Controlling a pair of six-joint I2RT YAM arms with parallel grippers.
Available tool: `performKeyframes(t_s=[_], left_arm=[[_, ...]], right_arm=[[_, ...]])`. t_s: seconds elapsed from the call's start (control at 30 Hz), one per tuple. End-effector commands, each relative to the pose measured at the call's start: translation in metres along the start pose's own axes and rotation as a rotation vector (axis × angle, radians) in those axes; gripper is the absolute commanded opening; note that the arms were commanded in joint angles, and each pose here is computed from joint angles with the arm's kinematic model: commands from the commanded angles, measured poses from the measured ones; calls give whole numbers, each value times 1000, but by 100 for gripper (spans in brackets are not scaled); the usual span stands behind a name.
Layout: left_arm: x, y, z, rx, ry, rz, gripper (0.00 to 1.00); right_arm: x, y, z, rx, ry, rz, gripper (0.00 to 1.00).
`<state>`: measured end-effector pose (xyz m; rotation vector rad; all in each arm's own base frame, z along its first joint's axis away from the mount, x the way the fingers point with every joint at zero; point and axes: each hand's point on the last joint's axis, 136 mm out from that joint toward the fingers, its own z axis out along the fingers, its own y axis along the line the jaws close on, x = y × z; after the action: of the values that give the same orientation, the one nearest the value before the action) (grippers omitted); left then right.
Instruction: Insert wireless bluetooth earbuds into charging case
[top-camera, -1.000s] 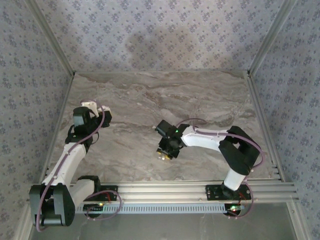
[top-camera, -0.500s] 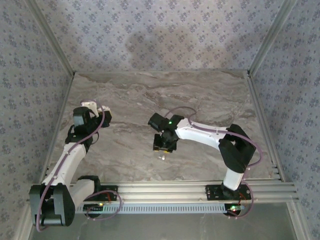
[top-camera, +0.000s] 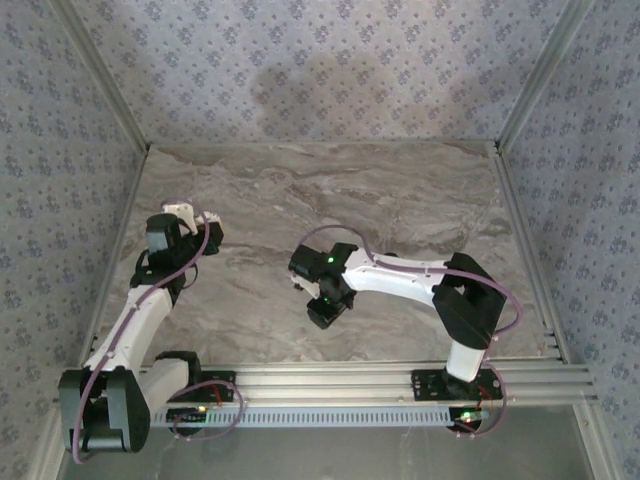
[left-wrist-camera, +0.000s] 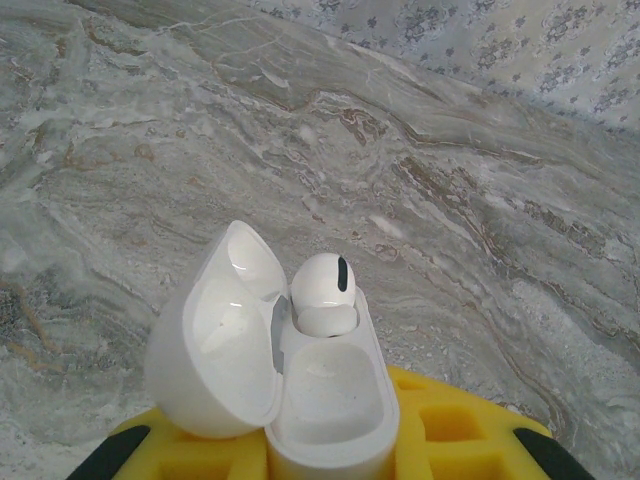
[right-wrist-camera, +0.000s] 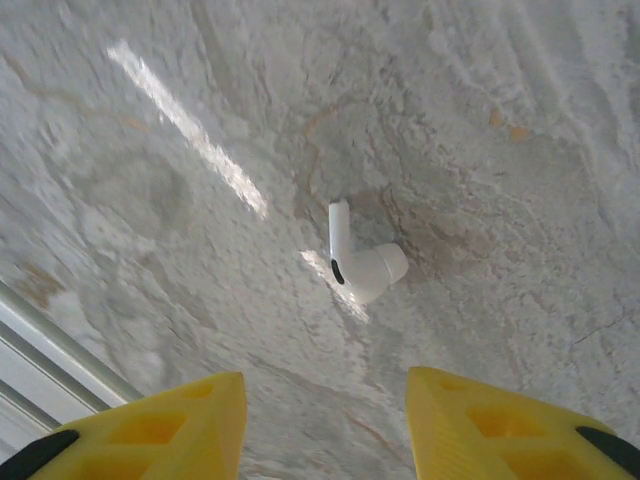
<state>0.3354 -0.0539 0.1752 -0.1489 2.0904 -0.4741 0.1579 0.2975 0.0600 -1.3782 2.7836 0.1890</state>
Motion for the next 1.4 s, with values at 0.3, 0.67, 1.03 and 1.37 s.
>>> performKeyframes(t_s=[0.3,0.67,1.03,1.37], left_arm=[[-14,-9,-6,13,-20,24,11],[-14,-9,-9,7,-18,30,11],[-14,-10,-8,8,-19,25,11],[-13,-10,-9,8,-20,25,11]], right_arm=[[1,-8,24,42,15,-228,47],[-5,-15,42,16,-8,-159,36],[-32,-39,25,-71,-137,150,35],[-18,-52,-8,-71,-197,148,45]])
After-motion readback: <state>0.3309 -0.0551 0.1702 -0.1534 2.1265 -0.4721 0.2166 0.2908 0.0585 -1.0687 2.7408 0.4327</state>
